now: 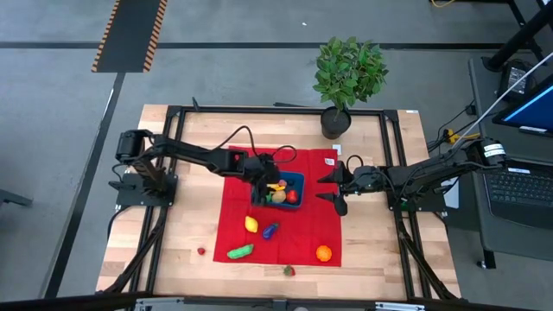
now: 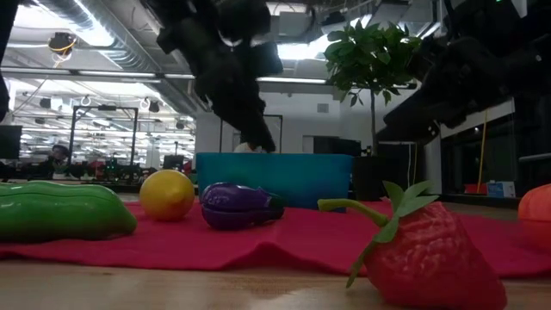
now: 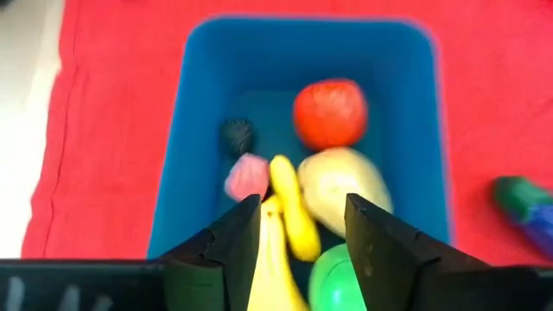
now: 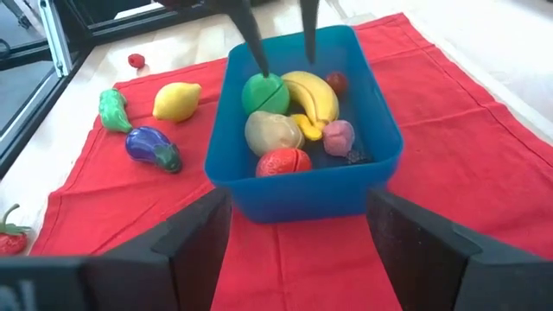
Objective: Pick and placing Produce into tupperware
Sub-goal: Put the orange tangerine into the blue bin
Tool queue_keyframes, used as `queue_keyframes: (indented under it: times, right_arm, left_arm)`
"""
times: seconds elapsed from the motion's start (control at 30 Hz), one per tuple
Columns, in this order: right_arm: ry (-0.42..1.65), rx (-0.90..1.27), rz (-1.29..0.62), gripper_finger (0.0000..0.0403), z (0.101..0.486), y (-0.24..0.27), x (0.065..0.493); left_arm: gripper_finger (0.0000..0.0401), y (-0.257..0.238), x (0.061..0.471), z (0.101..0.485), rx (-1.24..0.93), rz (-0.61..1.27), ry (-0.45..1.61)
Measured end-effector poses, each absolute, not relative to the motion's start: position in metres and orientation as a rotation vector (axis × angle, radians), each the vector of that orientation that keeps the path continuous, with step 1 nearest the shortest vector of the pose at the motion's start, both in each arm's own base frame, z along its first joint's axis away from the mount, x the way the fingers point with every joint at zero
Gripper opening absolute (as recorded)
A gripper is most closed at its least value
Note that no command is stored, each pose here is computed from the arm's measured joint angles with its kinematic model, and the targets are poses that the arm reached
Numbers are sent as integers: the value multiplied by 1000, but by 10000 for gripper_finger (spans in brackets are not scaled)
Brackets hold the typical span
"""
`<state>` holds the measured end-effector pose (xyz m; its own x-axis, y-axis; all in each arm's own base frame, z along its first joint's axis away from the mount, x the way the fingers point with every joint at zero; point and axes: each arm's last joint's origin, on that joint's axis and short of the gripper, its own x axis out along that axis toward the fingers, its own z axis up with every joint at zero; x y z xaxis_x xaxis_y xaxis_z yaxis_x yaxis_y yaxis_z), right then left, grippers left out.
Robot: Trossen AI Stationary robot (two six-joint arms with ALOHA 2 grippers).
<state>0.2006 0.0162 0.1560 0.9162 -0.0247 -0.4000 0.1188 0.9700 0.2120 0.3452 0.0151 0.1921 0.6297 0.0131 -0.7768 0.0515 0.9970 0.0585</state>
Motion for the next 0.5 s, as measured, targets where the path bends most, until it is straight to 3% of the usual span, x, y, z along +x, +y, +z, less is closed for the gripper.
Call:
queue_keyframes:
  times: [0.23, 0.5]
  right_arm:
    - [363, 242, -68, 267, 160, 16, 202]
    - [318, 248, -62, 267, 164, 16, 204]
  left_arm:
    - [163, -5, 331, 218, 116, -81, 790]
    - [163, -24, 286, 207, 44, -100, 630]
